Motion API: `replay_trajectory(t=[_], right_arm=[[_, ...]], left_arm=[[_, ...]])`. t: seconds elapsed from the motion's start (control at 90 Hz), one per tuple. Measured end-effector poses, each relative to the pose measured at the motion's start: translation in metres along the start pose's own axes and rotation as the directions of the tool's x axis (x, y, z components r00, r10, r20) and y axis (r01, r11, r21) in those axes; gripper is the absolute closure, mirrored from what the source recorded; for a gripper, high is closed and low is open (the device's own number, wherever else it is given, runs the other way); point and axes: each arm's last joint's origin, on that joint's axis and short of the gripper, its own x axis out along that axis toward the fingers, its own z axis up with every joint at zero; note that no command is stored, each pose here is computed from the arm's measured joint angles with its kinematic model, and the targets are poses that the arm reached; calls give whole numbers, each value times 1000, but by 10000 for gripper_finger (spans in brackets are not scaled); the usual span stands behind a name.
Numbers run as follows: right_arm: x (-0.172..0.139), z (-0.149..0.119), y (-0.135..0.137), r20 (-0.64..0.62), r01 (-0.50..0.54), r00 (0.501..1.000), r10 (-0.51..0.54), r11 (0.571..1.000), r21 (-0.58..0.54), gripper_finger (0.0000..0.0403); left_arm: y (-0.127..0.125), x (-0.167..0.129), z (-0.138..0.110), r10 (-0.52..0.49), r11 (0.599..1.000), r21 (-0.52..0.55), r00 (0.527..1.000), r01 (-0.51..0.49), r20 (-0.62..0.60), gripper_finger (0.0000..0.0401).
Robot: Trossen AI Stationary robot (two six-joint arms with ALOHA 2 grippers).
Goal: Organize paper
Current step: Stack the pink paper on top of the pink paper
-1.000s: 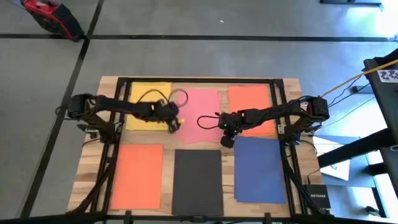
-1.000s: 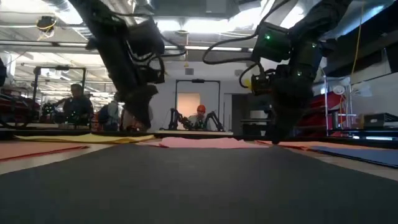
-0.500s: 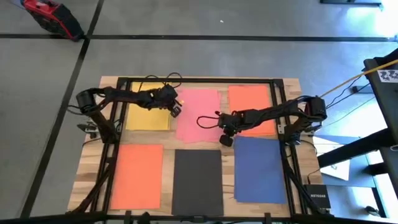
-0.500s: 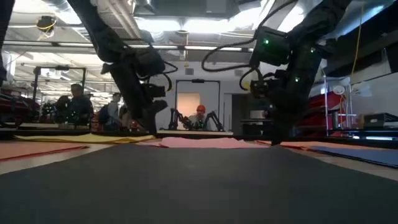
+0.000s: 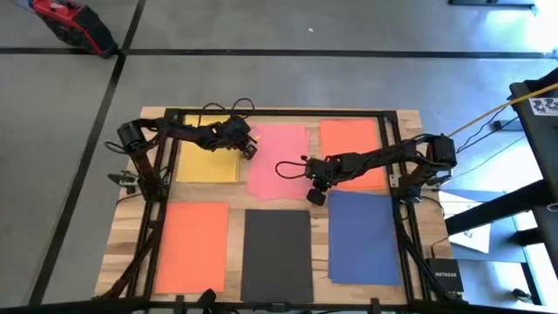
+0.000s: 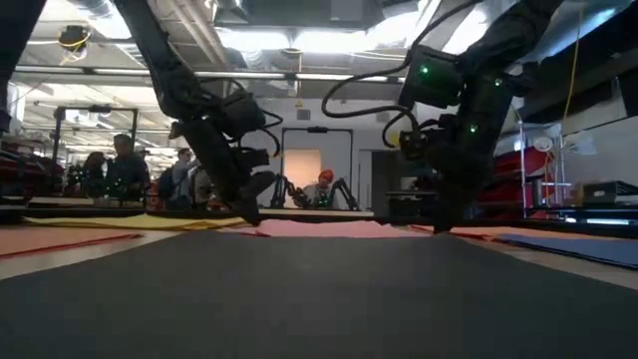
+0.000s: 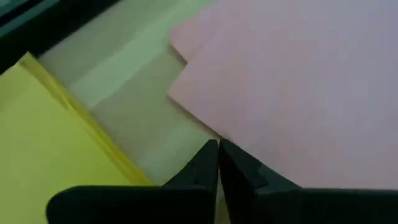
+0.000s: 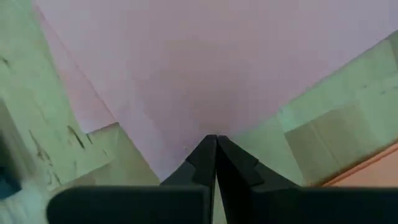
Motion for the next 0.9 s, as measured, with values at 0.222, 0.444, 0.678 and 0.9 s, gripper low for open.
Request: replay_trajectory(t=[0.222, 0.444, 0.678, 0.9], right_arm=[[0, 1, 1, 4, -41, 999, 41, 999, -5, 403], [1, 2, 4, 2, -104, 995, 104, 994, -40, 403], [1, 4, 7, 6, -175, 984, 177, 981, -81, 403], [1, 5, 7, 14, -181, 983, 183, 980, -87, 403]], left_arm=[[3, 3, 2, -6, 1000, -6, 1000, 6, 25, 401], [6, 5, 5, -3, 1000, -4, 998, 3, 62, 401], [6, 5, 6, -2, 1000, -1, 998, 2, 71, 401], [6, 4, 8, -3, 1000, 13, 996, 2, 87, 401]])
